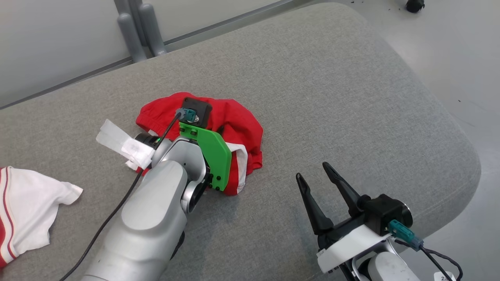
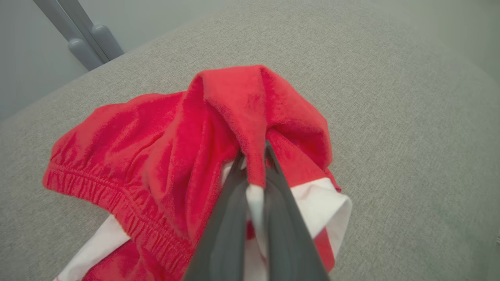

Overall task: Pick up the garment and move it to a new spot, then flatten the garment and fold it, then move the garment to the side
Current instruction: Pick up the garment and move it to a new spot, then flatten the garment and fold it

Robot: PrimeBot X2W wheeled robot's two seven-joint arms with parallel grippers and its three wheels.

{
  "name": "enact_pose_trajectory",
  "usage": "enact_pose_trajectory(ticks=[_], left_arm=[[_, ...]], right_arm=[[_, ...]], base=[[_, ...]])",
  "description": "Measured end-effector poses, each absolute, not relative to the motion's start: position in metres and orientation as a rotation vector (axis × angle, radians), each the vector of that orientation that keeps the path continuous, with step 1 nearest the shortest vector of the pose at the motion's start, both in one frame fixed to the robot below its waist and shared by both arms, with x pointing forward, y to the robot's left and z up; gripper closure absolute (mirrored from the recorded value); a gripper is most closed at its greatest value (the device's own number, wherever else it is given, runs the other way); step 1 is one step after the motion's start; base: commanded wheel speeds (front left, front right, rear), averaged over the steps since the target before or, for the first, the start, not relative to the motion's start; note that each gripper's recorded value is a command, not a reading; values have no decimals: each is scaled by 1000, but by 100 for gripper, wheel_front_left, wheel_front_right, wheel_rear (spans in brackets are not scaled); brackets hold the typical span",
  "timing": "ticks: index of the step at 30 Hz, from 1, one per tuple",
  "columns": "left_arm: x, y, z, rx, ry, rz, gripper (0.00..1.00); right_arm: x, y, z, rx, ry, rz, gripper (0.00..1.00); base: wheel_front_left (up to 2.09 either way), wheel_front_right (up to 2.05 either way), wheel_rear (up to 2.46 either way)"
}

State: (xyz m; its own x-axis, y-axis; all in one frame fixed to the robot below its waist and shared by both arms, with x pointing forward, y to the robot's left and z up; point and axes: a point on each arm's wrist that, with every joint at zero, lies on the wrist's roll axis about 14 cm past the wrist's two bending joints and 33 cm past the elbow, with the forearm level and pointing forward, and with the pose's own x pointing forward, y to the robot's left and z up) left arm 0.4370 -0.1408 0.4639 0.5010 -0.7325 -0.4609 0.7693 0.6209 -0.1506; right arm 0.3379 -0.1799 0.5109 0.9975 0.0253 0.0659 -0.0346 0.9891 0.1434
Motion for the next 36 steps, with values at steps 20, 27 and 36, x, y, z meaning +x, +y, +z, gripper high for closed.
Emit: enact_pose_trajectory(ticks=[20,27,36], left_arm=[[420,-89,527,-233,265,-799,0],[415,-20,509,-263,253,-594,0],[398,-15,465,-322,424,-549,0]], right_arm=[[342,-159,497,125,-26,103,0],[348,-164,503,95,-49,100,0],[362,-151,479,56,32,159,0]], base=[[0,0,0],[0,0,0],[0,0,0]])
